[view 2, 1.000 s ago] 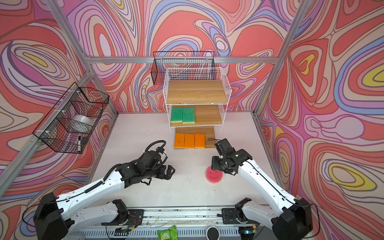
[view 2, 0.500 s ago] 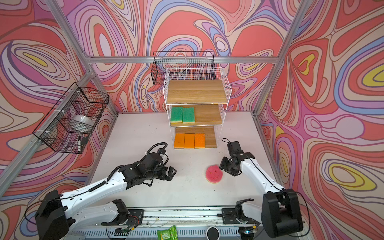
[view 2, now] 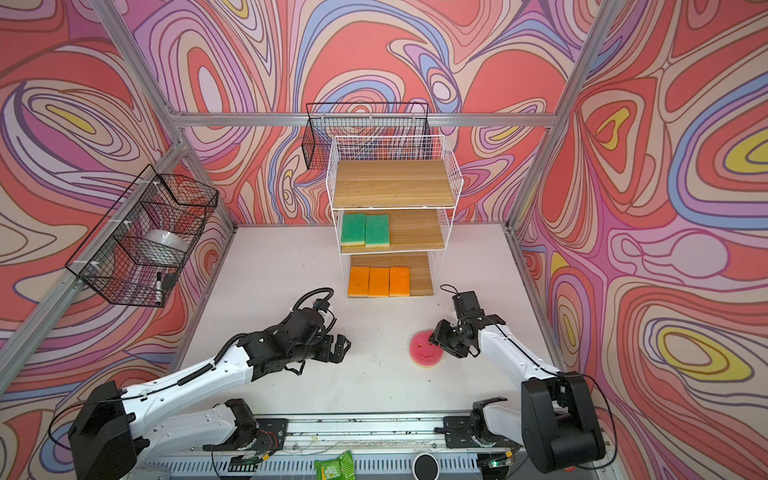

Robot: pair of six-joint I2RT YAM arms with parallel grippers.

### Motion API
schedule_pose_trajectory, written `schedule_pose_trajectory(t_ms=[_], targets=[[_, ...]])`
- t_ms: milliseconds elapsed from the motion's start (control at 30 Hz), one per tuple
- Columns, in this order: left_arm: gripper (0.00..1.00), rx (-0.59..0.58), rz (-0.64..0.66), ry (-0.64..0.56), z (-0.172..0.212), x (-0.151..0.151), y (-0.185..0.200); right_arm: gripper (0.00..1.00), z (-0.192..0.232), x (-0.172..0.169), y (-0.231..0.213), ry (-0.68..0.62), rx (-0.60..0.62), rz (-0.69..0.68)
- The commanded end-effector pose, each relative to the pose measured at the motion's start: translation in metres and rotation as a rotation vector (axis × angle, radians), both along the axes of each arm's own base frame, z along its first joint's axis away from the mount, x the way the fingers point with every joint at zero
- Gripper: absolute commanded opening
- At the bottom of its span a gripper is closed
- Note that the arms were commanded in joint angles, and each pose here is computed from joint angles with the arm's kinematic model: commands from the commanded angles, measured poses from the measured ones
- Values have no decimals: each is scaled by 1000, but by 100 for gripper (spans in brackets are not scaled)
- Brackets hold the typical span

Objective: Place and organize the cleaning sponges onto the shelf
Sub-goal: 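Lower the right gripper over the pink smiley sponge and close on it, then lift the pink smiley sponge with the right gripper toward the top shelf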

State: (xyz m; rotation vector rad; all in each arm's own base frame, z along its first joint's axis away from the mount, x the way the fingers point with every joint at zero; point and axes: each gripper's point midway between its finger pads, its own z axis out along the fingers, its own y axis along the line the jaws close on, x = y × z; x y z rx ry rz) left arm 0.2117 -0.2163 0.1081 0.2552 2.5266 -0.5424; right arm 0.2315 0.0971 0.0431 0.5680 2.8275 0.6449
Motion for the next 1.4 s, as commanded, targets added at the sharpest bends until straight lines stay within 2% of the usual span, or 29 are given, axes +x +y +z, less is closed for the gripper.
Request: schedule_pose_trajectory(t_ms=[0,200,500,533,633,733,1067,1367], targets=[[100,5,21,-13,1,0,5,50,1,-1,1,-10,-10,-3],[99,6,27,-18,2,0,7,45,-1,-1,-1,7,-71,6],[99,12,30,-29,4,0,9,44,-3,1,-1,16,-190,51],[99,12,31,-30,4,1,9,44,-3,2,-1,17,-193,53],[99,14,31,-31,4,0,10,32,-2,3,-1,19,-207,66],[99,15,35,-36,6,0,12,31,7,6,-3,-2,-222,69],[99,14,45,-56,18,-2,20,32,58,20,10,-82,-171,111],[99,22,47,-57,22,-2,25,33,150,33,27,-213,-101,191]])
